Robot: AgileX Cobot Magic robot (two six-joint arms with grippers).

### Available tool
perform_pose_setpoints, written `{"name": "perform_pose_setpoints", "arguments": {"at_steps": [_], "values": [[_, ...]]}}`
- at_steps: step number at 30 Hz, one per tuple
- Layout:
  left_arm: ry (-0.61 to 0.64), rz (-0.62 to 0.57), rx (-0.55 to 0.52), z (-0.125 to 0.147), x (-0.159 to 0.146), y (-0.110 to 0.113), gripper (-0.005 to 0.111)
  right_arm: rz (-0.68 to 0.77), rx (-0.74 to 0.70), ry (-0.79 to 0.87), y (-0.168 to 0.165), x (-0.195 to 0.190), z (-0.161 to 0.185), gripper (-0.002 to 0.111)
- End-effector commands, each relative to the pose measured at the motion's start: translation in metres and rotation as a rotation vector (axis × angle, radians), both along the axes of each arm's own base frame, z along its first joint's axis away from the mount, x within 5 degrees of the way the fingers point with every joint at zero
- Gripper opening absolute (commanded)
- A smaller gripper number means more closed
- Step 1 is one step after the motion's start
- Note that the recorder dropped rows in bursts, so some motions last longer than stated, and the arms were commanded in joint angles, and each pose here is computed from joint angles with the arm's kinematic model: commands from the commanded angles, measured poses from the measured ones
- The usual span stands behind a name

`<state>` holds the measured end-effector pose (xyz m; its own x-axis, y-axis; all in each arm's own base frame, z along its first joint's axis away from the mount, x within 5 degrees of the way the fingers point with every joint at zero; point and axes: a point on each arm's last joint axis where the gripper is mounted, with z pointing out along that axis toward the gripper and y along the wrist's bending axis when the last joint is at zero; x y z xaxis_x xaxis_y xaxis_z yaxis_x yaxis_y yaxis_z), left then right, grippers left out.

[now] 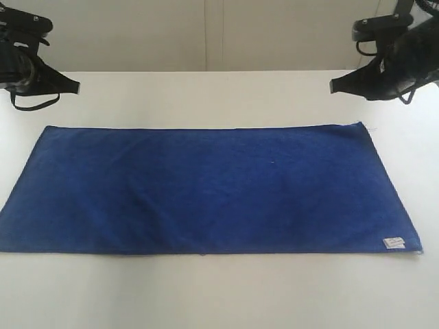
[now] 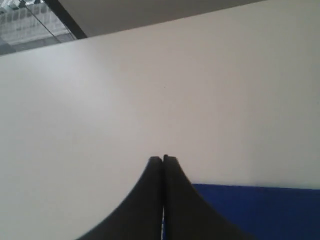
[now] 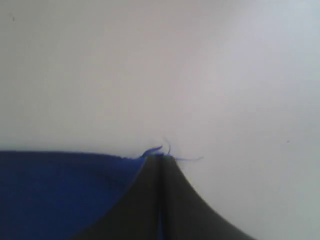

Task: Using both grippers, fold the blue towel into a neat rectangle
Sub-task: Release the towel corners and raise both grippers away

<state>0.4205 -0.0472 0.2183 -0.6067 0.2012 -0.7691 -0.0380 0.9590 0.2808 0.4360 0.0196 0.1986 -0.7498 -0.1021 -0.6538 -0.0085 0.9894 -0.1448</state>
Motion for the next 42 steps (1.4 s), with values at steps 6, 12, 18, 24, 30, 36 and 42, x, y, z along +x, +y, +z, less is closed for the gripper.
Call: {"name": "perform_pose_setpoints", "arguments": {"at_steps": [6, 12, 18, 24, 30, 36, 42], "values": [[0.317, 0.018, 0.046, -0.034, -0.014, 0.006, 0.000, -0.013, 0.146, 0.195, -0.025, 0.021, -0.038, 0.000], [0.480, -0.038, -0.025, -0.052, -0.022, 0.003, 0.000, -0.022, 0.146, 0.197, -0.028, 0.028, -0.066, 0.000], [0.494, -0.031, -0.020, -0.053, -0.023, 0.004, 0.000, -0.008, 0.117, 0.219, -0.029, 0.027, -0.072, 0.000], [0.523, -0.016, -0.012, -0.053, -0.026, 0.005, 0.000, -0.074, 0.146, 0.249, -0.034, 0.025, -0.078, 0.000], [0.524, -0.016, -0.011, -0.053, -0.026, 0.005, 0.000, -0.106, 0.162, 0.231, -0.039, 0.025, -0.073, 0.000], [0.514, -0.001, -0.001, -0.032, -0.032, 0.008, 0.000, -0.103, 0.171, 0.136, -0.038, 0.021, -0.023, 0.000], [0.582, -0.053, -0.010, 0.001, -0.054, 0.008, 0.000, -0.088, 0.154, 0.184, -0.038, -0.002, 0.024, 0.000]]}}
